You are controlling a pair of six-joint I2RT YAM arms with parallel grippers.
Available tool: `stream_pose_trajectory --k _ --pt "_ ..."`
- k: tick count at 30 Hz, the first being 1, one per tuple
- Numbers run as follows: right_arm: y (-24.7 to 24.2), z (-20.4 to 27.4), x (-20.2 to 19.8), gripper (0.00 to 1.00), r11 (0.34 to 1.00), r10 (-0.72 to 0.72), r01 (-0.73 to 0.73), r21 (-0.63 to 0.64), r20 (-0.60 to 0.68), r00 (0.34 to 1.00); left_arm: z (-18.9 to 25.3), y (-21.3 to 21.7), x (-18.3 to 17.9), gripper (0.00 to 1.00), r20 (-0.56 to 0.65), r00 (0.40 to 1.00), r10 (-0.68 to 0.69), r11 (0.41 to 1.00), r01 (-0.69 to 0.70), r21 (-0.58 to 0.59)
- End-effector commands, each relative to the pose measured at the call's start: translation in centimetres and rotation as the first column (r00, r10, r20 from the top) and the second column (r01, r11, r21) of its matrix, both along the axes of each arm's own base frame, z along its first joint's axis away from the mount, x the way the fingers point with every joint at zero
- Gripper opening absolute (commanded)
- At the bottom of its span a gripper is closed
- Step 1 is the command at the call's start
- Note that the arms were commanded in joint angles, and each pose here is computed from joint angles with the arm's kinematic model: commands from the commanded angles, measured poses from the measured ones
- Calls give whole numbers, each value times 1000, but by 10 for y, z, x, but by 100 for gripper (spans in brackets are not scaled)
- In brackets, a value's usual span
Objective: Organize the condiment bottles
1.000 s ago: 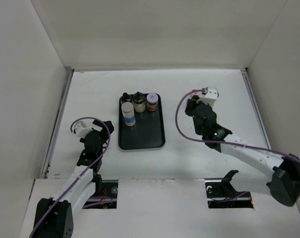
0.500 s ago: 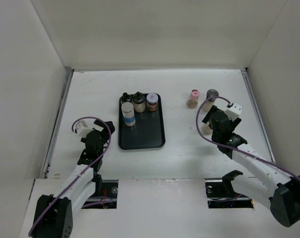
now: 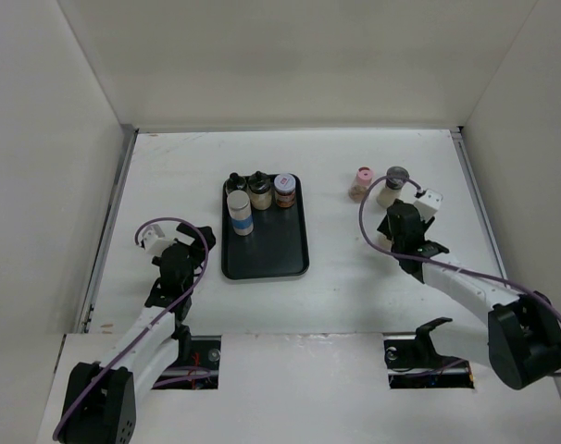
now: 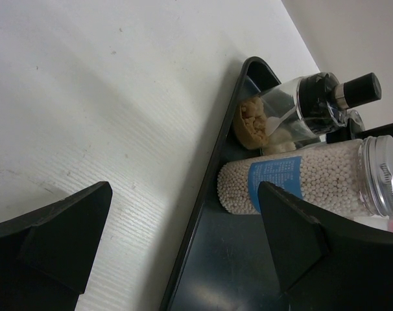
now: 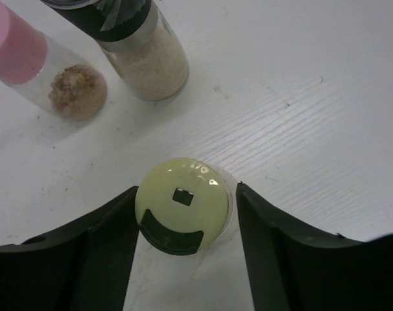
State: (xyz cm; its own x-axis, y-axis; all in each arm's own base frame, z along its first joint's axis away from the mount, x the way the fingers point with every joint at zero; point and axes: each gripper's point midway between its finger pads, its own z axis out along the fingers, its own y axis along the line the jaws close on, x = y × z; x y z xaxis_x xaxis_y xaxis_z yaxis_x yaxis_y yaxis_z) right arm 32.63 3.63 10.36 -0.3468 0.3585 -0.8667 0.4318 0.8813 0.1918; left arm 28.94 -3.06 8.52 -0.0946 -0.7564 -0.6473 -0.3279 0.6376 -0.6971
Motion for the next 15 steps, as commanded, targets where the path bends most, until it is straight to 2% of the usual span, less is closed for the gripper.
stream_pose_trajectory --k 1,4,6,11,15 --pt "3 11 15 63 999 -13 11 30 63 998 12 -4 5 100 51 999 -8 1000 9 -22" --pt "-2 18 15 50 999 -43 42 15 91 995 13 -1 5 100 53 999 6 1000 -5 -18" --pt "7 26 16 45 1000 -20 21 -9 107 994 12 -2 5 100 48 999 0 1000 1 -21" --pt "57 59 14 42 994 111 -107 -29 178 978 15 2 5 100 60 998 16 1000 -15 -15" --pt "133 84 6 42 957 284 -290 -9 233 930 16 2 5 100 62 998 17 1000 -16 -14"
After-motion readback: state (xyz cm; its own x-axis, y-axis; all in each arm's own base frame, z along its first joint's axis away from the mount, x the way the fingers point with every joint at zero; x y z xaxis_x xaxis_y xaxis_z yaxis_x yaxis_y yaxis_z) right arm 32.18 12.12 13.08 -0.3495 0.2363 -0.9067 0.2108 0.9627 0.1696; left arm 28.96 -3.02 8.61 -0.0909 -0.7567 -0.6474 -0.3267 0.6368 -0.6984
